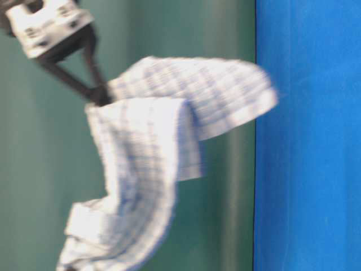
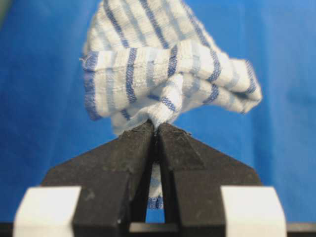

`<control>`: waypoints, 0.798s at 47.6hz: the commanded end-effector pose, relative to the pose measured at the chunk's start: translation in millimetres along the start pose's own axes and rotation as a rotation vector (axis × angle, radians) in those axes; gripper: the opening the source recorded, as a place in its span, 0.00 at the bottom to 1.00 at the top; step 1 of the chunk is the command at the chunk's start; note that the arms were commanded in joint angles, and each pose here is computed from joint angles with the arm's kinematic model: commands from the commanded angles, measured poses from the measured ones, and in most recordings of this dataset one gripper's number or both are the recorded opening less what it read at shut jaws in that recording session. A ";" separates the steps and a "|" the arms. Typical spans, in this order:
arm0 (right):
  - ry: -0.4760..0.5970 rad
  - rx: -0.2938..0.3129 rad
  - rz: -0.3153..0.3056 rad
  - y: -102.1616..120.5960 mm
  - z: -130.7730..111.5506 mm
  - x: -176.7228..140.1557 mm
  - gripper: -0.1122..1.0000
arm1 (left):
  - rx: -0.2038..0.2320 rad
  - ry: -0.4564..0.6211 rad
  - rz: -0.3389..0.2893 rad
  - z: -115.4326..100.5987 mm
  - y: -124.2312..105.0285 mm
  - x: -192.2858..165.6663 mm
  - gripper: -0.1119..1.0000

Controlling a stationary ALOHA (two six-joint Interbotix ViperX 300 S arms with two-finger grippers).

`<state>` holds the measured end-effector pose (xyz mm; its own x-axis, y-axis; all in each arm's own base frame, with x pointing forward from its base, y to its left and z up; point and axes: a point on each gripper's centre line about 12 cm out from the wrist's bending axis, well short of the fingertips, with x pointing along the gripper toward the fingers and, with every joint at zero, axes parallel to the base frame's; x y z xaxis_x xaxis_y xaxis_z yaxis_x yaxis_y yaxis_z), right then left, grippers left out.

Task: Lift the towel with both arms.

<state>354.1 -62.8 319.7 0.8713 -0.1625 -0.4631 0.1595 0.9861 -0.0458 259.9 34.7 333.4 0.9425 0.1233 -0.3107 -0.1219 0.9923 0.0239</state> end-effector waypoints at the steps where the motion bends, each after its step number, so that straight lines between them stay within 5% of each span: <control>1: -0.079 -0.007 -0.012 -3.7 31.9 -16.6 0.15 | -0.001 -0.066 0.010 24.2 2.9 -11.1 0.11; 15: -0.135 -0.050 -0.037 -7.9 74.7 -40.0 0.15 | 0.004 -0.151 0.017 55.3 4.6 -34.0 0.11; 32: -0.144 -0.064 -0.071 -17.9 77.9 -40.2 0.15 | -0.003 -0.141 0.043 54.1 11.5 -31.8 0.12; 38: -0.142 -0.055 -0.088 -24.6 78.3 -39.3 0.18 | -0.011 -0.153 0.058 55.3 15.2 -34.4 0.31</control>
<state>354.7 -79.8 390.7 0.8973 -0.2335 -0.3745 0.1991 0.9715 -0.1287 244.8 44.1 383.8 0.9643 0.1708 -0.2026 -0.1683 0.9853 0.0297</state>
